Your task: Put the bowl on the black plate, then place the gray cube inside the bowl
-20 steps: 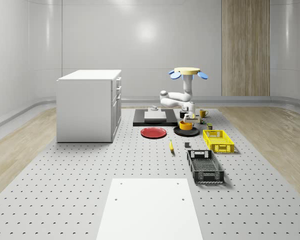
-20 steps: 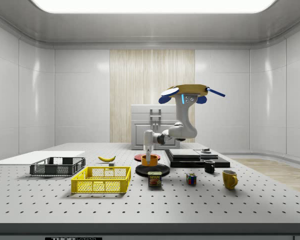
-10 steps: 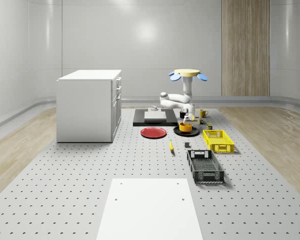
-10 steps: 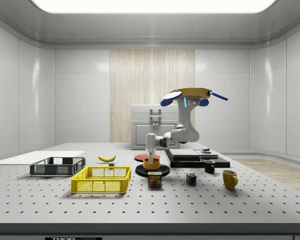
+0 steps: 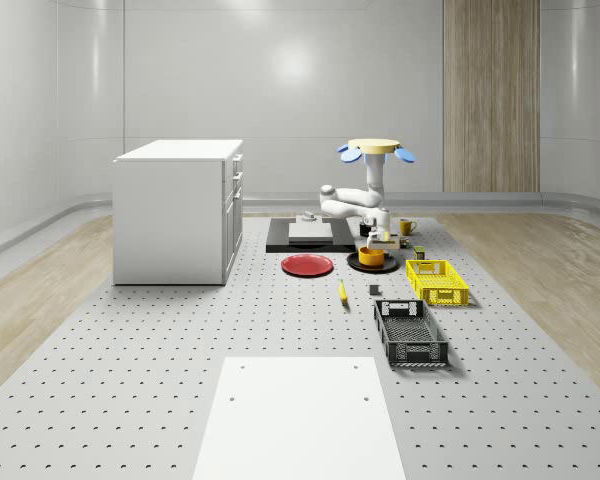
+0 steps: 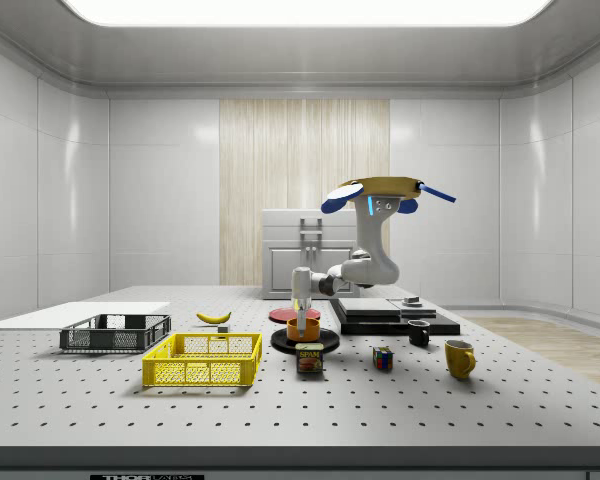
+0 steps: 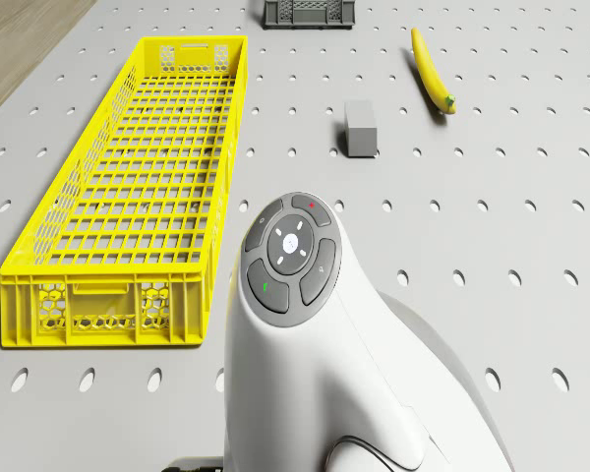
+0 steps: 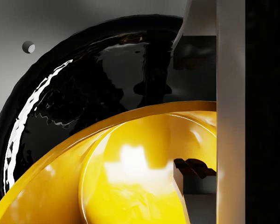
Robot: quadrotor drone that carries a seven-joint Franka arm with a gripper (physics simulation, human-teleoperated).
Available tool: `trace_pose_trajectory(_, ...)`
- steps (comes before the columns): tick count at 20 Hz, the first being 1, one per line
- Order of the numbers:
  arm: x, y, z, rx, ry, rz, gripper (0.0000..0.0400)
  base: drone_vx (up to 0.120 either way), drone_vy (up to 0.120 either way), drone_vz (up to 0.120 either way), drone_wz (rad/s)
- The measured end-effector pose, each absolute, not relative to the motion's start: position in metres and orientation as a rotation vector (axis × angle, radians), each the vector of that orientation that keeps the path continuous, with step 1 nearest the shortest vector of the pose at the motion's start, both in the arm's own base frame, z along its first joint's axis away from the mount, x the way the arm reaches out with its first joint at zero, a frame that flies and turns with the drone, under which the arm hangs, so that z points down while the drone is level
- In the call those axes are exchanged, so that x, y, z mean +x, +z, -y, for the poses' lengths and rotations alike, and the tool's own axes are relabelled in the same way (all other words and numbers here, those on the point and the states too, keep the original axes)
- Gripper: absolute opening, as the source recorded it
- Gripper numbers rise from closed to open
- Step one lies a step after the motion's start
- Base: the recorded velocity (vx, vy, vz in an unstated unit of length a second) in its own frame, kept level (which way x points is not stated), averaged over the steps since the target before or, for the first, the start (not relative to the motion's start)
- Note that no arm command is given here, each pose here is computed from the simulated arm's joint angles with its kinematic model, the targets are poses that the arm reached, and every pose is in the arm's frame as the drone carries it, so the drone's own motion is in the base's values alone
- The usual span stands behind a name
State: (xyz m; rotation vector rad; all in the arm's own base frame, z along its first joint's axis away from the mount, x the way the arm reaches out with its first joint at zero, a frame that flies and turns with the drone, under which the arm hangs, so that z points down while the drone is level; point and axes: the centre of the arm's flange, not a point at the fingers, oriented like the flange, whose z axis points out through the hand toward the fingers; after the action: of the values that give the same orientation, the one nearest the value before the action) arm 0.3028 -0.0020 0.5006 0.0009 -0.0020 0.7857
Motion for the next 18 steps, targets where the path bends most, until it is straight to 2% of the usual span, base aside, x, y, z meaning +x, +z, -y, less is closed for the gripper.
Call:
trace_pose_trajectory(4, 0.3028, 0.5006, 0.0019, 0.001, 0.786, 0.002, 0.0368, 0.0, 0.0, 0.1, 0.0)
trace_pose_trajectory(6, 0.3028, 0.5006, 0.0019, 0.001, 0.786, 0.002, 0.0381, 0.0, 0.0, 0.12, 0.0)
trace_pose_trajectory(9, 0.3028, 0.5006, 0.0019, 0.001, 0.786, 0.002, 0.0391, 0.107, -0.093, 0.12, 0.0)
trace_pose_trajectory(18, 0.3028, 0.5006, 0.002, 0.001, 0.786, 0.002, 0.0399, 0.12, -0.12, 0.0, 0.0)
